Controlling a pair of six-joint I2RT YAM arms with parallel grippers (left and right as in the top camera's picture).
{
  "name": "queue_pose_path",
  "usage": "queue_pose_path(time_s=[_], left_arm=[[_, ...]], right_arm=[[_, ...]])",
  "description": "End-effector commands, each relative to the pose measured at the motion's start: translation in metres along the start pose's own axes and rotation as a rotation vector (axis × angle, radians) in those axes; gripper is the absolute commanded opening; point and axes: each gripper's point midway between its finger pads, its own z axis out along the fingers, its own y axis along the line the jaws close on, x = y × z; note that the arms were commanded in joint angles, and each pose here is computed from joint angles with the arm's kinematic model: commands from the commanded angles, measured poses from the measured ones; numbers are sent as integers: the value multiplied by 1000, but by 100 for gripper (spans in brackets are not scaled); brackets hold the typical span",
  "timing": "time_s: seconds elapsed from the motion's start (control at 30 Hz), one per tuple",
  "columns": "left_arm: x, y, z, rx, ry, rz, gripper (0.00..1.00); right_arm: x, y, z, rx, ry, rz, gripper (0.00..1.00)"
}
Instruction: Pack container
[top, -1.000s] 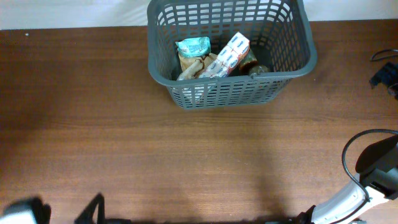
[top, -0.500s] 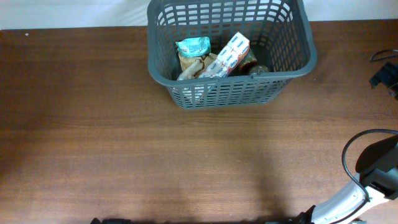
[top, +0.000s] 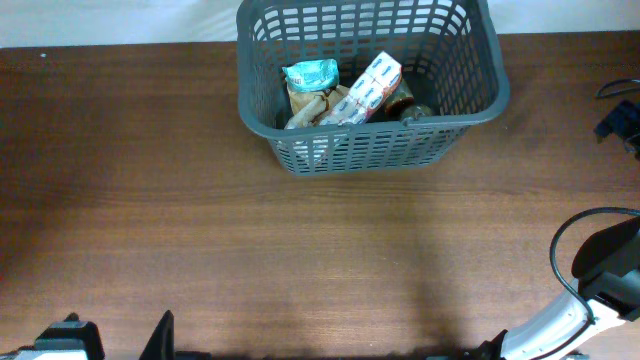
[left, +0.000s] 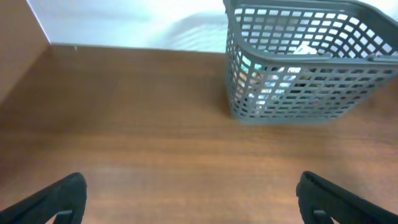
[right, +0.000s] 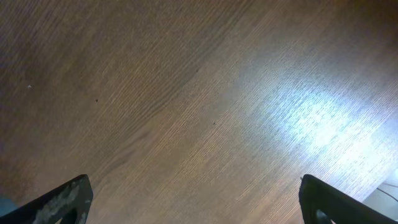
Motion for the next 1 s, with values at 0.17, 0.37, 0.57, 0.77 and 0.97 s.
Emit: queue_pose_path(time_s=[0.17,0.37,0.57,0.77,0.97], left_arm=[[-5,-2,25,6,-23,179,99],[-2,-1,37,-4,-175,192,99],[11,0,46,-7,-366,191,99],[20,1,74,-14,-464,213,99],[14,1,106,-39,-535,292,99]], right_arm=[[-1,-2,-3,0,-10,0,99],[-1,-2,-3,0,-10,0,99],[-1,-2,-3,0,-10,0,99],[-1,-2,-3,0,-10,0,99],[-1,-2,-3,0,-10,0,99]])
